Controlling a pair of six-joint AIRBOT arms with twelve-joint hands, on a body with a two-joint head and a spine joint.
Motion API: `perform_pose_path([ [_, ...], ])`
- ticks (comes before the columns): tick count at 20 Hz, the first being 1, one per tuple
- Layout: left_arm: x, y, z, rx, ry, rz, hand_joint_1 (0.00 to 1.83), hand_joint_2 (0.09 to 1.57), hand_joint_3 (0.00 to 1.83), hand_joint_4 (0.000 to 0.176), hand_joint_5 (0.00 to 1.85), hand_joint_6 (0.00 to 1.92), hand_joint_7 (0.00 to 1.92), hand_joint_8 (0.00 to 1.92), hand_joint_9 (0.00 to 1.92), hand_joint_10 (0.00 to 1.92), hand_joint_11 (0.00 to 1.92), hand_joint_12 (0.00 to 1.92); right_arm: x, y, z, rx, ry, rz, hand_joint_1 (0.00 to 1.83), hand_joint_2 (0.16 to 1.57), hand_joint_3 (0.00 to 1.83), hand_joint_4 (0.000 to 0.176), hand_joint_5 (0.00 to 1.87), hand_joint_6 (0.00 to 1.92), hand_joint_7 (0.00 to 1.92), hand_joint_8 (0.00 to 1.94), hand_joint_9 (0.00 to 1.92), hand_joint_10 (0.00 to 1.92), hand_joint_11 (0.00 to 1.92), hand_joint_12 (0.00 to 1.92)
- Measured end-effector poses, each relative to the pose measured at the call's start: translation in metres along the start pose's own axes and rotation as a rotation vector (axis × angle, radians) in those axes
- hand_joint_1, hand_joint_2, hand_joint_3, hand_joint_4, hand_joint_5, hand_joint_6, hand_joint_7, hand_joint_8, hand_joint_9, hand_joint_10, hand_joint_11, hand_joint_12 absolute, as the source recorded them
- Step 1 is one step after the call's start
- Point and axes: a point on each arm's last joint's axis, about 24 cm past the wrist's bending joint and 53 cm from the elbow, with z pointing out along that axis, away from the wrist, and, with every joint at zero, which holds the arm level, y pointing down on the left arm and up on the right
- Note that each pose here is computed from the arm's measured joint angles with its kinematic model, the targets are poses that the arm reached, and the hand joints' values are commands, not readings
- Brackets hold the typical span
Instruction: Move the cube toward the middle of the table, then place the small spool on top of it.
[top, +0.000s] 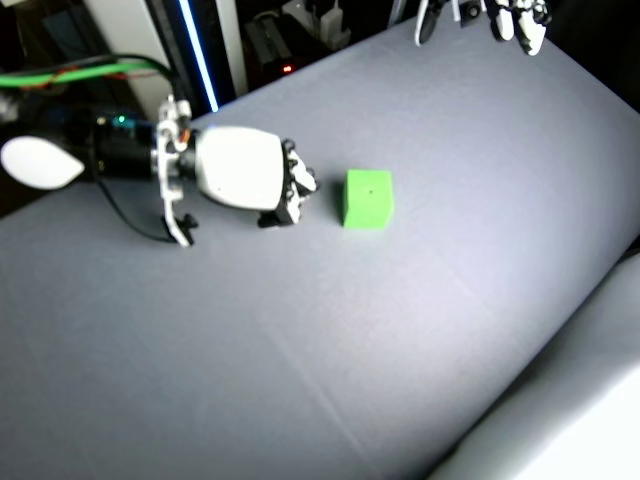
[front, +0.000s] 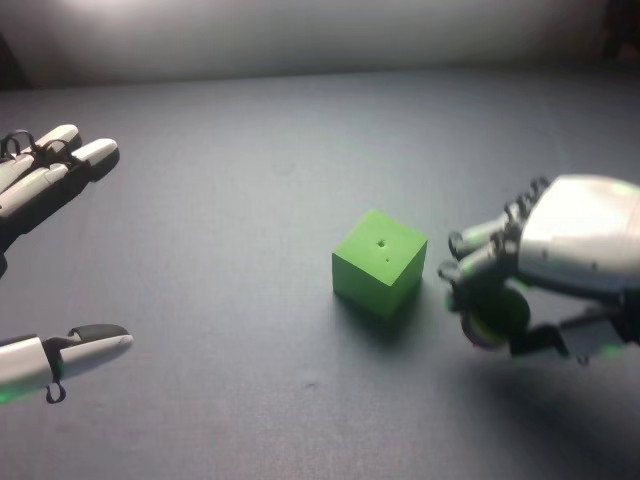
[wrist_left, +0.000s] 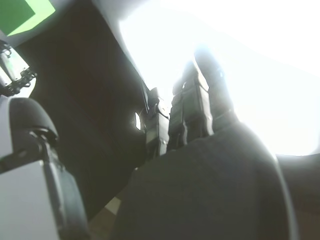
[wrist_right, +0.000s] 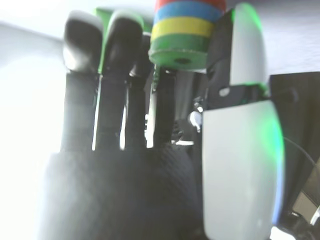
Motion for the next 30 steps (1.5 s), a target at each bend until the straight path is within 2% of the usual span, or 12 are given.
perform_pose_path([
  [6, 0.000, 0.003, 0.000, -0.008, 0.000, -0.002, 0.89, 0.94, 0.00, 0.108, 0.25, 0.00, 0.11, 0.00, 0.14, 0.00, 0.00, 0.76, -0.050, 0.014, 0.024, -0.059, -0.120, -0.031, 1.24, 1.14, 0.00, 0.000, 1.05, 0.66, 0.84, 1.48, 0.75, 1.57, 0.57, 1.85],
  [9, 0.002, 0.004, 0.001, -0.004, 0.009, -0.005, 0.88, 0.93, 0.00, 0.112, 0.25, 0.00, 0.11, 0.00, 0.14, 0.00, 0.00, 0.74, -0.057, 0.022, 0.041, -0.085, -0.144, -0.030, 1.26, 1.09, 0.00, 0.000, 1.19, 0.47, 0.96, 1.22, 0.79, 1.15, 0.47, 1.68],
  [10, 0.001, 0.005, 0.001, -0.009, 0.004, -0.007, 0.86, 0.93, 0.00, 0.109, 0.26, 0.00, 0.11, 0.00, 0.14, 0.00, 0.00, 0.75, -0.057, 0.027, 0.049, -0.098, -0.142, -0.038, 1.36, 1.07, 0.00, 0.000, 1.06, 0.69, 1.14, 0.76, 0.92, 1.14, 0.63, 1.38],
  [11, 0.002, 0.007, 0.001, -0.014, 0.003, -0.008, 0.88, 0.93, 0.00, 0.113, 0.25, 0.00, 0.11, 0.00, 0.14, 0.00, 0.00, 0.75, -0.055, 0.028, 0.055, -0.099, -0.139, -0.039, 1.29, 1.05, 0.00, 0.000, 1.07, 0.72, 1.21, 0.70, 1.03, 0.86, 0.73, 1.32],
  [13, 0.003, 0.007, 0.001, -0.015, 0.008, -0.008, 0.90, 0.94, 0.00, 0.121, 0.25, 0.00, 0.11, 0.00, 0.13, 0.00, 0.00, 0.72, -0.049, 0.023, 0.064, -0.082, -0.118, -0.045, 1.27, 1.05, 0.00, 0.000, 1.19, 0.48, 1.12, 0.91, 1.07, 0.72, 0.81, 1.34],
  [15, 0.003, 0.007, 0.001, -0.016, 0.011, -0.009, 0.88, 0.93, 0.00, 0.126, 0.26, 0.00, 0.10, 0.00, 0.12, 0.00, 0.00, 0.73, -0.050, 0.021, 0.071, -0.074, -0.113, -0.053, 1.27, 1.08, 0.01, 0.000, 1.29, 0.17, 0.95, 1.25, 0.92, 1.01, 0.72, 1.53],
  [19, 0.005, 0.008, 0.000, -0.017, 0.013, -0.018, 0.88, 0.95, 0.01, 0.113, 0.25, 0.00, 0.10, 0.00, 0.12, 0.00, 0.00, 0.73, -0.047, 0.023, 0.079, -0.074, -0.105, -0.052, 1.29, 1.05, 0.00, 0.000, 1.35, 0.07, 1.06, 1.08, 0.97, 1.03, 0.80, 1.48],
  [22, 0.005, 0.008, 0.000, -0.017, 0.011, -0.018, 0.86, 0.95, 0.00, 0.113, 0.25, 0.00, 0.10, 0.00, 0.14, 0.00, 0.00, 0.75, -0.047, 0.023, 0.079, -0.073, -0.105, -0.052, 1.37, 1.01, 0.00, 0.000, 1.03, 0.10, 1.19, 0.72, 0.96, 0.97, 0.68, 1.52],
  [23, 0.005, 0.008, 0.000, -0.017, 0.011, -0.020, 0.88, 0.95, 0.00, 0.114, 0.24, 0.00, 0.10, 0.00, 0.14, 0.00, 0.00, 0.75, -0.047, 0.024, 0.079, -0.074, -0.104, -0.052, 1.26, 0.92, 0.00, 0.000, 0.64, 0.00, 0.72, 0.12, 0.62, 0.51, 0.33, 1.25],
  [24, 0.005, 0.008, 0.000, -0.015, 0.013, -0.022, 0.87, 0.95, 0.00, 0.103, 0.25, 0.00, 0.11, 0.00, 0.15, 0.01, 0.01, 0.75, -0.046, 0.023, 0.079, -0.072, -0.103, -0.053, 1.21, 0.90, 0.00, 0.000, 0.54, 0.00, 0.61, 0.03, 0.59, 0.25, 0.26, 1.16],
  [26, 0.005, 0.008, 0.000, -0.015, 0.012, -0.023, 0.86, 0.95, 0.00, 0.107, 0.25, 0.00, 0.10, 0.00, 0.15, 0.00, 0.01, 0.76, -0.036, 0.017, 0.081, -0.042, -0.065, -0.076, 1.18, 0.86, 0.00, 0.075, 0.35, 0.00, 0.42, 0.00, 0.49, 0.04, 0.13, 1.08],
  [30, 0.005, 0.008, 0.000, -0.016, 0.012, -0.024, 0.83, 0.94, 0.00, 0.113, 0.25, 0.00, 0.10, 0.00, 0.15, 0.00, 0.00, 0.74, -0.032, 0.017, 0.082, -0.033, -0.055, -0.068, 1.11, 0.82, 0.00, 0.096, 0.19, 0.00, 0.31, 0.00, 0.41, 0.00, 0.01, 1.10],
])
